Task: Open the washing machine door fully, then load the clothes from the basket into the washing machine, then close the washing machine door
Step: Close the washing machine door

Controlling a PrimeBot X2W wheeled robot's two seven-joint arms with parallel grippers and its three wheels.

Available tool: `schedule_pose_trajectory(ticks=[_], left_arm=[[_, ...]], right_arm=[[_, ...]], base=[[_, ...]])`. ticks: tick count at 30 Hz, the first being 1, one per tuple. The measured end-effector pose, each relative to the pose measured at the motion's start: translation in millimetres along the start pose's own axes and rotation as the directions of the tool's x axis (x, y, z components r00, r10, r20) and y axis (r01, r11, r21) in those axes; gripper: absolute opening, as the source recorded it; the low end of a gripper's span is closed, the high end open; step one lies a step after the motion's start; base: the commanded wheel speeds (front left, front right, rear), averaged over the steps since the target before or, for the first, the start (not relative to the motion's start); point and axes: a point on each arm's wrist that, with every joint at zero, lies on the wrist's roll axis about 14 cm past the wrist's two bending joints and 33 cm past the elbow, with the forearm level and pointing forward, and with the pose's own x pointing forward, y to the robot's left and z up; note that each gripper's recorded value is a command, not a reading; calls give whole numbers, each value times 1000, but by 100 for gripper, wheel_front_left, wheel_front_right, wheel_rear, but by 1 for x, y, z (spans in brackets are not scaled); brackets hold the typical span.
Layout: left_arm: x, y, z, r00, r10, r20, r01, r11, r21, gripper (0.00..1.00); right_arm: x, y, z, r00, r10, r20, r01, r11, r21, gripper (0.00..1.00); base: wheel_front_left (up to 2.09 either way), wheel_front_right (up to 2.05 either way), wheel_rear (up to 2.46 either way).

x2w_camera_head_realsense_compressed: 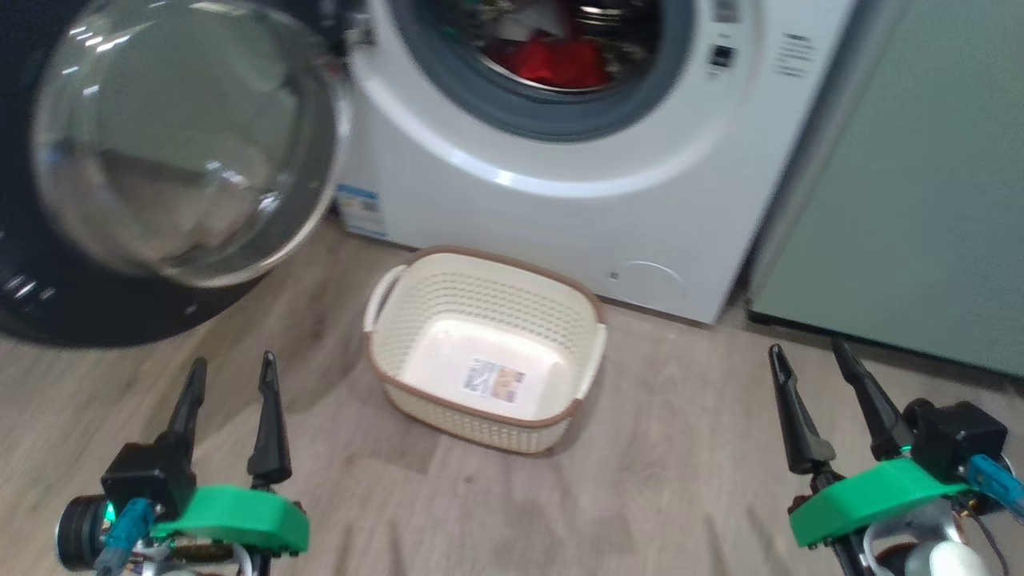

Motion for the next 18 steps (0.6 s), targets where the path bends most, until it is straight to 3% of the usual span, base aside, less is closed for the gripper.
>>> schedule_pose_trajectory(ticks=[8,18], left_arm=[[-42,61,10,979,202,21,-203,979,18,100],[-61,82,16,961,272,37,-273,962,22,100]], right_arm=[[27,60,-8,982,186,-17,-186,982,19,100],[34,87,-12,965,261,-28,-260,965,27,100]], base=[[0,0,0],[0,0,0]])
